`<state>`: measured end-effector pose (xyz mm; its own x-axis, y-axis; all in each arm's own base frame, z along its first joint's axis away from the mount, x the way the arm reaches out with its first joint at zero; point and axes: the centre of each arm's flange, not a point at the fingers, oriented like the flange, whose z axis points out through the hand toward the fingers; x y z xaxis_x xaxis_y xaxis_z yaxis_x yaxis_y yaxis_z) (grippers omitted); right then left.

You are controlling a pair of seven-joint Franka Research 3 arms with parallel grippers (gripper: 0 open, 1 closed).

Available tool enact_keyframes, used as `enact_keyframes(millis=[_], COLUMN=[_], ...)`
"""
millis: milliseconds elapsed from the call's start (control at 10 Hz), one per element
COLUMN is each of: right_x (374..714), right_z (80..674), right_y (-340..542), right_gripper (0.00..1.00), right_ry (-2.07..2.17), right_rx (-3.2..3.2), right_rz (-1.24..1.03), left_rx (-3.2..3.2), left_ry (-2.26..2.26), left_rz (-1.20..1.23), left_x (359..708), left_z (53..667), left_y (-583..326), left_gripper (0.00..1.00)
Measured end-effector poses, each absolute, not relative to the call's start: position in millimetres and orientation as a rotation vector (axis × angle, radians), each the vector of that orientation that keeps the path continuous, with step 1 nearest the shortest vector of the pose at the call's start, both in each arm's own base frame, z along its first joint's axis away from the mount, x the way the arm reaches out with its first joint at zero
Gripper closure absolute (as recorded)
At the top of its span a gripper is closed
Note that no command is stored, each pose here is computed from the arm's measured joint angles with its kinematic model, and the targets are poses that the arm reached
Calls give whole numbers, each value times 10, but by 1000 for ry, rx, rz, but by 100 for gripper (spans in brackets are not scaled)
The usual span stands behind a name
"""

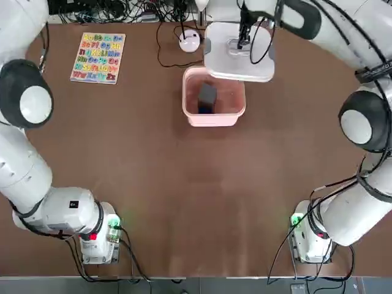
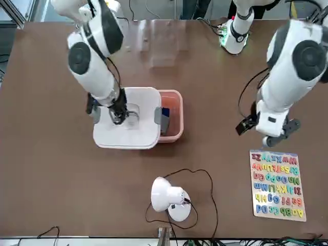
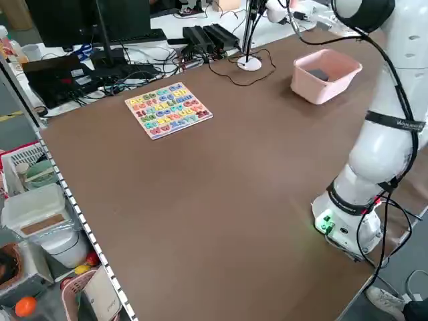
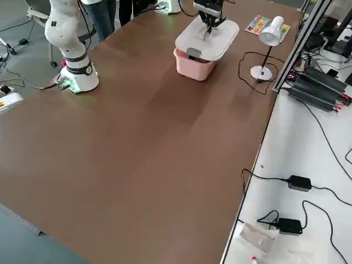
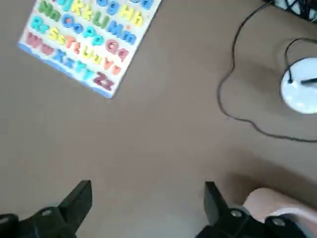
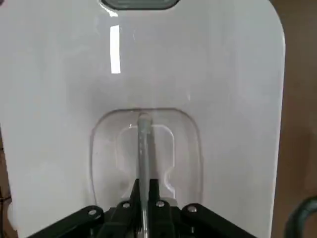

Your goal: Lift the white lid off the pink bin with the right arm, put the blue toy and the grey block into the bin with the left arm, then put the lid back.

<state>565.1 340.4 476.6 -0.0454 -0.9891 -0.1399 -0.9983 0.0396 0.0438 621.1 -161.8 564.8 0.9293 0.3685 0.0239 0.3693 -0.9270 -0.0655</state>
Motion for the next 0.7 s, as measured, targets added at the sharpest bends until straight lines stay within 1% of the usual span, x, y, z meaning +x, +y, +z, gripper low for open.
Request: enact_keyframes(millis=[200, 400, 700], right_x=[5566, 5396, 5298], right_z=[4521, 4252, 4098], right_y=[3748, 4137, 4361], right_gripper=[93, 93, 93], right_ry=[2176, 2126, 2091], right_rx=[-2151, -2215, -2238], right_rz=[191, 190, 182], left_rx=[-3079, -3137, -3151], left_ry=[-470, -278, 28], left_rz=[10, 54, 39], left_x=[6100, 5970, 5831], left_z=[5890, 6025, 6211], left_y=[-1147, -695, -570], left_gripper=[0, 0, 0])
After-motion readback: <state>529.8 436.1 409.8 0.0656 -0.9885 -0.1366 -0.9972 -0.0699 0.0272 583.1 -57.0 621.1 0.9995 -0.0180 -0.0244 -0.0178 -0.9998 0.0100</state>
